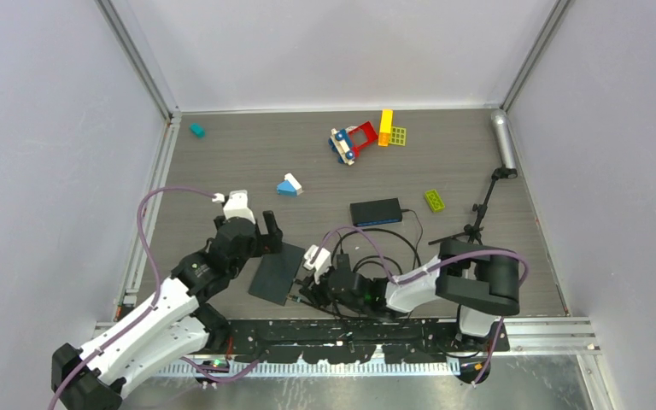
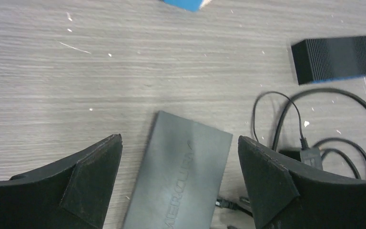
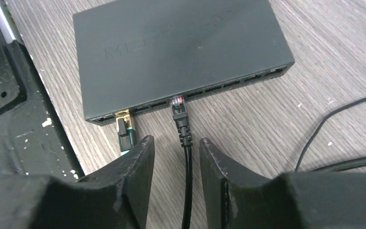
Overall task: Insert the plug into the switch port
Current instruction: Insert the connector into the switch port, then pick up the connector from the center of the board.
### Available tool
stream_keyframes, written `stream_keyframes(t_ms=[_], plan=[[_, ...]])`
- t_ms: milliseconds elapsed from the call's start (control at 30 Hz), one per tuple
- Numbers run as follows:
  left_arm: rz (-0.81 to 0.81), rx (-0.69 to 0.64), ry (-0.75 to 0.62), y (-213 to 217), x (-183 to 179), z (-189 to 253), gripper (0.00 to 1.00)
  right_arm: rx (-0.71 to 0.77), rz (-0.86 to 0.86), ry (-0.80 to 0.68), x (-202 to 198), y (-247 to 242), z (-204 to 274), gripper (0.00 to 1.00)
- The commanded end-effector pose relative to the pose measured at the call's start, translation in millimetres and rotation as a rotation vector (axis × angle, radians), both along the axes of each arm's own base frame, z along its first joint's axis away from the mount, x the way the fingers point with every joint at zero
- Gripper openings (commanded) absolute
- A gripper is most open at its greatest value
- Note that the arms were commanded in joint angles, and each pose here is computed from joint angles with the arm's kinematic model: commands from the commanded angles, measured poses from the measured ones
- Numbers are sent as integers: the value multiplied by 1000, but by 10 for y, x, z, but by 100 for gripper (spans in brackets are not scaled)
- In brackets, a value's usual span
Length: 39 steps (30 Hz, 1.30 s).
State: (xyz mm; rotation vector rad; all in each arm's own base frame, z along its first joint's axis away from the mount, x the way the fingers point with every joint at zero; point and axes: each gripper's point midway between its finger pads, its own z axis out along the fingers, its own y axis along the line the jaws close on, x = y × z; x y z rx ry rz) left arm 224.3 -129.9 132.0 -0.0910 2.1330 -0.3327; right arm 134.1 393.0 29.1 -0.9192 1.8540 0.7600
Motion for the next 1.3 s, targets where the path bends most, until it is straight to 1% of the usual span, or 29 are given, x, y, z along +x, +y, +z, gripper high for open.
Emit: stream_keyframes(t_ms=[0,67,167,300,433,567,633,700,767,867,900,967,1033,1100,1133,1200,1267], plan=[[46,95,-34,195,91,147,94,98,-50,-4,76,60,536,48],[8,81,-41,121,97,171,94,67,-93,-22,127,-79,663,50],[-82,50,-44,-55,94,163,94,9,-165,-45,207,-364,839,51],[-174,3,-39,-266,83,149,91,-21,-350,-45,424,-852,1088,52],[-224,-13,-20,-402,100,96,89,-56,-496,55,627,-1293,1125,50],[-331,-77,36,-687,37,-29,82,-103,-572,155,776,-1529,1144,49],[-364,-86,62,-834,1,-113,81,-122,-600,173,848,-1610,1182,49],[-382,-60,73,-968,-22,-185,80,-128,-625,181,924,-1678,1225,48],[-374,-25,88,-1063,3,-252,80,-126,-645,209,1014,-1738,1210,45],[-342,-36,95,-1146,93,-224,80,-130,-641,304,1137,-1718,1062,42],[-332,-41,90,-1158,121,-204,80,-131,-634,336,1181,-1683,1021,41],[-326,-51,79,-1183,151,-163,80,-140,-566,358,1238,-1528,1022,40],[-328,-51,80,-1185,146,-148,80,-185,-456,322,1276,-1397,997,40],[-329,-44,86,-1153,121,-149,80,-256,-318,257,1311,-1302,916,41],[-328,-42,88,-1129,100,-145,80,-281,-228,221,1301,-1237,896,43],[-323,-42,87,-1065,51,-118,81,-341,-20,125,1255,-1144,890,47],[-304,-41,84,-960,-5,-72,81,-396,148,11,1235,-1111,887,49]])
